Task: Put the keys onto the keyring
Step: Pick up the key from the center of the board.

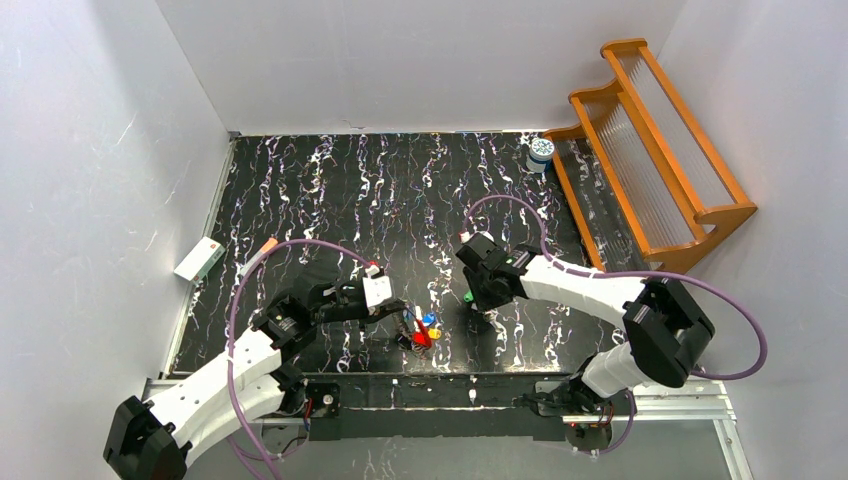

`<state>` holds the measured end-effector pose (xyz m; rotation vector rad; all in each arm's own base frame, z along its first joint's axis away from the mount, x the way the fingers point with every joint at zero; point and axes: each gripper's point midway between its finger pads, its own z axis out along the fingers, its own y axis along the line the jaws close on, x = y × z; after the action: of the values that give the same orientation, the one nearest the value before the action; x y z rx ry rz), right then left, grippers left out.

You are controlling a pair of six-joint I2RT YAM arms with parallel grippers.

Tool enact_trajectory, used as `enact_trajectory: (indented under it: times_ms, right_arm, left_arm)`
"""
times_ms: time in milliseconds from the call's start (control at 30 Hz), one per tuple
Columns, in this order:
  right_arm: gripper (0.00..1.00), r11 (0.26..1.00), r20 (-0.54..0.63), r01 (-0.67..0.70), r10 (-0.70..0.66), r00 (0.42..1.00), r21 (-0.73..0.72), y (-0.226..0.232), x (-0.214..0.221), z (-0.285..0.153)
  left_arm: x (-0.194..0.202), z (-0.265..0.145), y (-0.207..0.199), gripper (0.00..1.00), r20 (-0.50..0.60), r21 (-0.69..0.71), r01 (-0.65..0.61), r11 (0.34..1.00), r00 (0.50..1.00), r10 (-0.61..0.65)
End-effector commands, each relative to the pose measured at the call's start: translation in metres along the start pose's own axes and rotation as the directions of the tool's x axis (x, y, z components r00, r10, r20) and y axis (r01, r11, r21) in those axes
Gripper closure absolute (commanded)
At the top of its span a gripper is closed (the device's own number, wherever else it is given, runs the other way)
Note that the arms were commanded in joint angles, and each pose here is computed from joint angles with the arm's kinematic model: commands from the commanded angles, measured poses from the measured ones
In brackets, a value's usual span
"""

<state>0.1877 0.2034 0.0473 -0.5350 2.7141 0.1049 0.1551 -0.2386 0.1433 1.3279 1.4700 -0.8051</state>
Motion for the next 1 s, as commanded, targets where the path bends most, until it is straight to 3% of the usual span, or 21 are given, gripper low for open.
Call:
enact_trajectory:
  times_ms: [0,500,967]
  right_arm:
    - [0.64,0.999,0.014,-0.018,0.018,1.0,0.032,-0.001,-0.003,-0.005]
    - [0.69,1.0,-0.02,-0.005,0.005,1.0,0.005,0.004,0.006,0.011]
    - [0.84,0.999,-0.021,0.01,-0.009,1.0,0.033,0.0,0.006,0.015]
  left_arm:
    - [-0.014,-0.002,0.0,1.0,0.028,0.006,-0.03,1.0,0.999,0.03]
    - [-0.015,-0.002,-0.002,1.0,0.035,0.017,-0.035,0.999,0.999,0.034]
    - [-0.014,-0.002,-0.002,1.0,0.03,0.018,-0.034,0.999,0.999,0.034]
